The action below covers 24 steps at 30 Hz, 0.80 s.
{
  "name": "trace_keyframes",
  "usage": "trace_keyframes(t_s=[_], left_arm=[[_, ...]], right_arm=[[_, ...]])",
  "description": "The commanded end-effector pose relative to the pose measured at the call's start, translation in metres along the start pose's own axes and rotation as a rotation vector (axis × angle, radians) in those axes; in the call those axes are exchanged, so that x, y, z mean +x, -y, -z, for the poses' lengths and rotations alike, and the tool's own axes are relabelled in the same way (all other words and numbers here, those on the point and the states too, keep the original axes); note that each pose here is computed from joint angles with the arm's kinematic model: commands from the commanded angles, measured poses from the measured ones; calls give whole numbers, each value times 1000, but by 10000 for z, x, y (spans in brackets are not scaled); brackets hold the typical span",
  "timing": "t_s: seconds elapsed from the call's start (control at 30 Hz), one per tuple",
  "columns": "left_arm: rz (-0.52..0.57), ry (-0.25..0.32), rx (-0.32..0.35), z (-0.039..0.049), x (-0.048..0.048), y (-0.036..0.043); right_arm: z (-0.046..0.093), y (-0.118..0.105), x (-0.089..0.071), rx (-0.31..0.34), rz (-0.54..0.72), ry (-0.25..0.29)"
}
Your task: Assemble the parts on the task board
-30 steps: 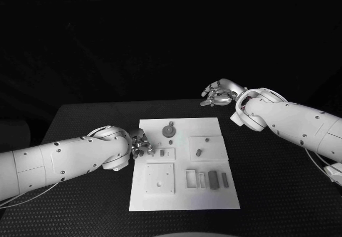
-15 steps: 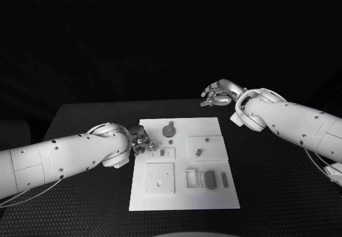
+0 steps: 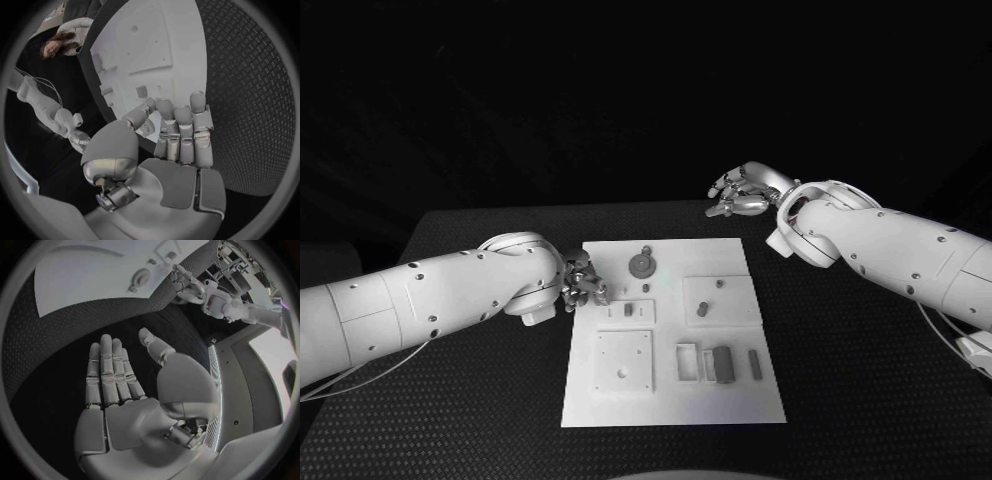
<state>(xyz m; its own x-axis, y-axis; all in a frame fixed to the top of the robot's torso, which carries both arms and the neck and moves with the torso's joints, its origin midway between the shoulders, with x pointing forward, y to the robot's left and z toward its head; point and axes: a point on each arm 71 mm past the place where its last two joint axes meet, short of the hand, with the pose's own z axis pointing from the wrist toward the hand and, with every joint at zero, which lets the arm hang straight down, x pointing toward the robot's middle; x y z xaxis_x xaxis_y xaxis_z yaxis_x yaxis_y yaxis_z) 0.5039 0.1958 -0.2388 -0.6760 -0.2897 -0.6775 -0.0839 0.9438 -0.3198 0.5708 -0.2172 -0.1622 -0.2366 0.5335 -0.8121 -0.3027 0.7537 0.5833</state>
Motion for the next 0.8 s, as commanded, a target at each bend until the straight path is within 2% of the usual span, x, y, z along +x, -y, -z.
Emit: trace_keyframes(t_s=[0.03,0.1,0.3,0.47,0.63,0.8], left_arm=[[2,-162,-20,-18,54,3],[10,-192,-23,-33,34,17],[22,-210,-27,-79,-37,59],[26,-265,-30,-113,-118,136],[18,-276,-33,-153,-200,217],[-20,-322,-32,-173,-190,286]], right_arm=[[-4,-11,21,-11,-4,-16],[-5,-8,23,-10,-4,-16],[-14,-17,38,-11,-5,-19],[-22,-27,48,-12,-5,-20],[-32,-39,59,-13,-6,-21],[-34,-42,61,-13,-6,-21]])
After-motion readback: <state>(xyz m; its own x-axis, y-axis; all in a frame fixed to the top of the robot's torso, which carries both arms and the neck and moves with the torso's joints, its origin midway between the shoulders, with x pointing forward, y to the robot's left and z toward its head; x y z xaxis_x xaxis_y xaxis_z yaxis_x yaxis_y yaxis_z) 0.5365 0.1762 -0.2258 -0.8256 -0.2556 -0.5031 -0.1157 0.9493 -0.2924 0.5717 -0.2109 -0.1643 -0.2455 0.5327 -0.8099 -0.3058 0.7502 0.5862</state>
